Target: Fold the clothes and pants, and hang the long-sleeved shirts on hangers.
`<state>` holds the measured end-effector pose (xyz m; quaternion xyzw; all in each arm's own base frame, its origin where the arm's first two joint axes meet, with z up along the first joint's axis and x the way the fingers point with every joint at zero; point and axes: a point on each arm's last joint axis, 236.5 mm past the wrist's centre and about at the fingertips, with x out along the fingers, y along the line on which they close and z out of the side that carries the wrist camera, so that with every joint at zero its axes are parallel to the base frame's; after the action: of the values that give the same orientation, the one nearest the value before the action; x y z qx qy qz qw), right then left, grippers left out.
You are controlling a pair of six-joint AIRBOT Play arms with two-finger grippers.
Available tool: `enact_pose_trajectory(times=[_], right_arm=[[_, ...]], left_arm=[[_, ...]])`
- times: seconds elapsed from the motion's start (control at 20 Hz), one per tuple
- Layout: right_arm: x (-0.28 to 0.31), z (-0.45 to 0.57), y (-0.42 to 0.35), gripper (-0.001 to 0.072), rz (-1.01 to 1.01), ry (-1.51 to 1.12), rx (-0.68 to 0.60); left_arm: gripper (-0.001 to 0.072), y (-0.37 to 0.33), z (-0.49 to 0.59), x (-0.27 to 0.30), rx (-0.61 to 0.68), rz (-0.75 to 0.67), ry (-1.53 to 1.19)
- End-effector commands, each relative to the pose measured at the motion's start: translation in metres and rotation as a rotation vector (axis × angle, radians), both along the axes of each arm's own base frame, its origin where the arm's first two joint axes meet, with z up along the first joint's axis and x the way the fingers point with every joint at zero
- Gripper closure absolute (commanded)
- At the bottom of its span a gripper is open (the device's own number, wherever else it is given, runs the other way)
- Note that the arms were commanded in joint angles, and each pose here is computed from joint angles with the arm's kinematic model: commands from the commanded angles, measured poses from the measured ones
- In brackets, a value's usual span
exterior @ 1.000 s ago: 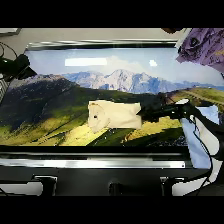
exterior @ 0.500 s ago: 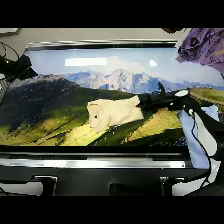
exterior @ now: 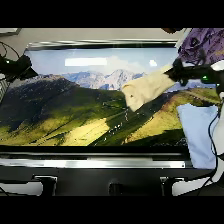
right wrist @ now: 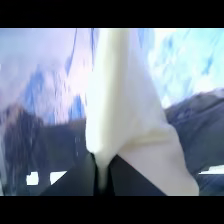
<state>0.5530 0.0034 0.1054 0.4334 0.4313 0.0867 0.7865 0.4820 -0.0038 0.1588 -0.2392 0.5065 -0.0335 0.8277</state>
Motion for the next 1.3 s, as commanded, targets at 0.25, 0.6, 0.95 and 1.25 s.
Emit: enact_pose_trajectory(times=[0.25, 0.6, 0.95, 1.25], right_arm=[[-0.041, 0.058, -0.165, 0.0689, -0.472, 0.046, -0.199], [-0.104, 0.084, -0.207, 0.0688, -0.717, 0.163, -0.297], [-0.15, 0.099, -0.212, 0.0688, -0.801, 0.248, -0.353], [-0.199, 0.097, -0.211, 0.0687, -0.802, 0.392, -0.437]], left_arm=[[0.0691, -0.001, -0.001, -0.002, -0.002, -0.002, 0.011], [0.0691, -0.003, -0.005, -0.012, -0.004, -0.018, 0.054], [0.0691, -0.005, -0.01, -0.022, -0.006, -0.035, 0.099], [0.0692, -0.005, -0.01, -0.023, -0.006, -0.036, 0.101]])
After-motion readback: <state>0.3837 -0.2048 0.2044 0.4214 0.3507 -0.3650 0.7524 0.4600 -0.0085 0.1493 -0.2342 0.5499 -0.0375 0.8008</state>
